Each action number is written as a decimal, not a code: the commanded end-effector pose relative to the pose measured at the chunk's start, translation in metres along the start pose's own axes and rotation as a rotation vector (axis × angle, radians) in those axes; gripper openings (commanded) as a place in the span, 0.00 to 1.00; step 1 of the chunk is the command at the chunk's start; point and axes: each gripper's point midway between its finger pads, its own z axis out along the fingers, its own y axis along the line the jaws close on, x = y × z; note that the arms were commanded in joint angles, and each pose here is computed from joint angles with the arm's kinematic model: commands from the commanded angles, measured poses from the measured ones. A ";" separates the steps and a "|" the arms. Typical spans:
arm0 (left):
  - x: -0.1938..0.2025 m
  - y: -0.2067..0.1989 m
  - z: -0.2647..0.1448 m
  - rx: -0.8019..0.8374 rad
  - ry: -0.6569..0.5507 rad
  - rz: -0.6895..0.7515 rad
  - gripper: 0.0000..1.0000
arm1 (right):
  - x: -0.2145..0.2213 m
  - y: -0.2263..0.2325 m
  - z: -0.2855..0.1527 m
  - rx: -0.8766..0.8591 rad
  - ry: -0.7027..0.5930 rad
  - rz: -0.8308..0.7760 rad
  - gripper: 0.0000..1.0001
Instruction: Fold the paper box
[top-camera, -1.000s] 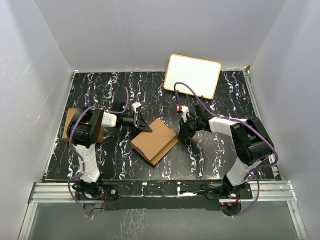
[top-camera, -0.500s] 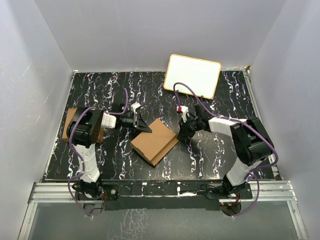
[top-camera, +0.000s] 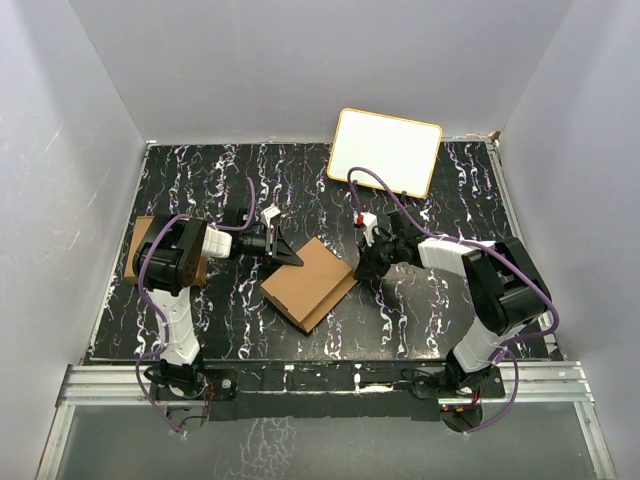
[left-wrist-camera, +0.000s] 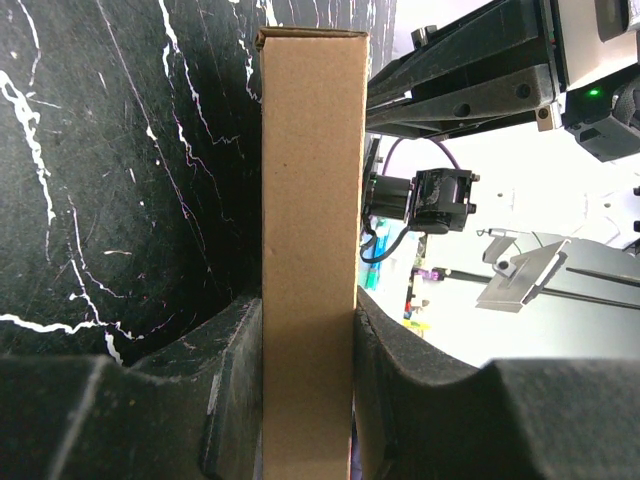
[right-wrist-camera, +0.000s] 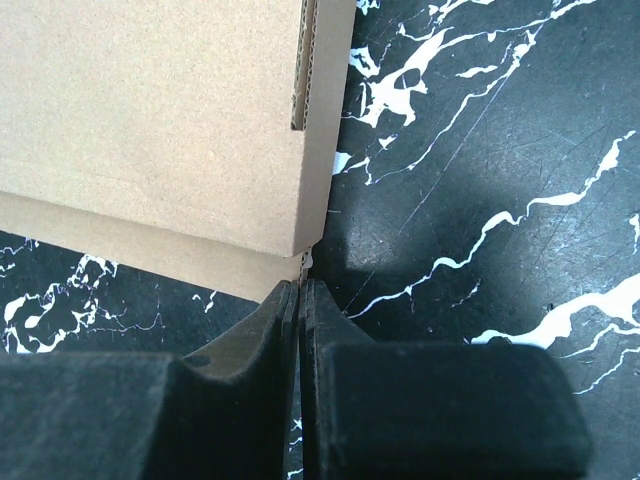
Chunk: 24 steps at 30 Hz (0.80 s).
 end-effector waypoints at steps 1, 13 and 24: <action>-0.004 0.001 -0.004 -0.023 -0.032 0.020 0.00 | -0.023 0.005 -0.004 -0.006 -0.076 -0.071 0.08; -0.005 0.000 -0.003 -0.022 -0.032 0.016 0.00 | -0.023 0.006 -0.005 -0.007 -0.074 -0.076 0.08; -0.008 -0.003 -0.003 -0.016 -0.031 0.015 0.00 | -0.025 0.007 -0.003 0.017 -0.064 -0.110 0.08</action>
